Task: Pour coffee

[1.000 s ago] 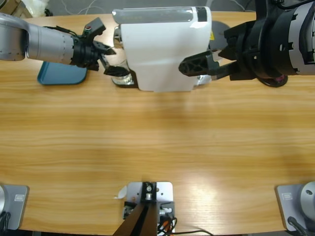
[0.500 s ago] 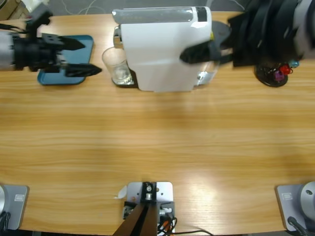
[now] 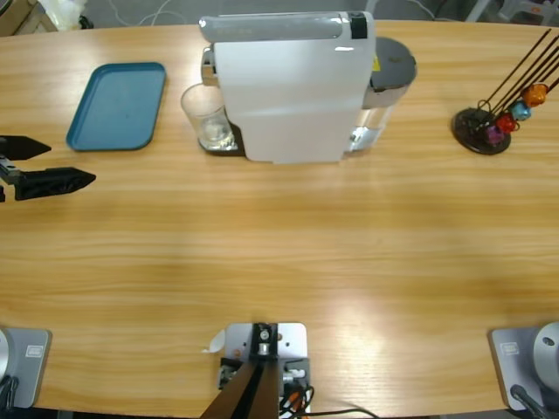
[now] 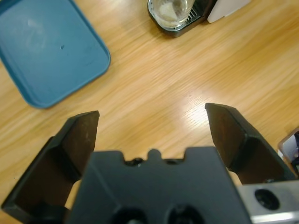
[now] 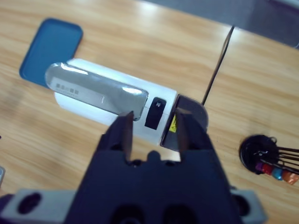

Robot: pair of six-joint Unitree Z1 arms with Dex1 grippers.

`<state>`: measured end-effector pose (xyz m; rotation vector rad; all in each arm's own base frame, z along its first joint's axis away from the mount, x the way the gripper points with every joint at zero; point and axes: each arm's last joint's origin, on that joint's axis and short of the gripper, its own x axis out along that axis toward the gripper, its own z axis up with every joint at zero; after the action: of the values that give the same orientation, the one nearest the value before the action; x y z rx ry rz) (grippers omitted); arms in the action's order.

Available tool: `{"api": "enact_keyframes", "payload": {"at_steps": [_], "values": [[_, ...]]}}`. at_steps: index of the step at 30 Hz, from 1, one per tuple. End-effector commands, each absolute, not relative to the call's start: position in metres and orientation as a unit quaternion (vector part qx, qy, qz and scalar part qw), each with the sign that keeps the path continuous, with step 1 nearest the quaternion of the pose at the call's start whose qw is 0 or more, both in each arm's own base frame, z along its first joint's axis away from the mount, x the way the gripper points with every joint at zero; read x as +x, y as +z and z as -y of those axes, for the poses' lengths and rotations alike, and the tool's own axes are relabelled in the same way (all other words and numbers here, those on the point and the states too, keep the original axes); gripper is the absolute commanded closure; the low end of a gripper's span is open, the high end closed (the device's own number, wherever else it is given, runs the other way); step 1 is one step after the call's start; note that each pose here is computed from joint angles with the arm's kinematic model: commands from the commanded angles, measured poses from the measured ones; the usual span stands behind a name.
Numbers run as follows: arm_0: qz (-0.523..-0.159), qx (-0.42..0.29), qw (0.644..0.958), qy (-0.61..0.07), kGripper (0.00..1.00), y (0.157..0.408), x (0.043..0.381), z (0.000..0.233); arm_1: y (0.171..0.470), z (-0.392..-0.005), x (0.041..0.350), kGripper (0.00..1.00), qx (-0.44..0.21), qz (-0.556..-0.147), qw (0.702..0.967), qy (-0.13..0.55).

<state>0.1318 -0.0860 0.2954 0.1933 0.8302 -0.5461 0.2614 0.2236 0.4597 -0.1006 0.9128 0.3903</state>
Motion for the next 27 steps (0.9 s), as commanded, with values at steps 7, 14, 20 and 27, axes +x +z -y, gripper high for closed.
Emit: {"api": "enact_keyframes", "payload": {"at_steps": [7,14,20,27], "values": [[-0.419,0.093,0.868,-0.250,0.004,0.286,0.136,0.090,0.413,-0.227,0.319,1.000,-0.026,-0.539,0.824,0.173],[-0.426,0.096,0.865,-0.249,0.004,0.282,0.137,0.091,0.405,-0.234,0.324,1.000,-0.019,-0.553,0.811,0.189],[-0.428,0.096,0.863,-0.249,0.004,0.280,0.139,0.092,0.398,-0.237,0.330,1.000,-0.025,-0.556,0.811,0.180],[-0.431,0.097,0.862,-0.249,0.004,0.279,0.140,0.093,0.396,-0.236,0.332,1.000,-0.034,-0.553,0.816,0.166]]}}
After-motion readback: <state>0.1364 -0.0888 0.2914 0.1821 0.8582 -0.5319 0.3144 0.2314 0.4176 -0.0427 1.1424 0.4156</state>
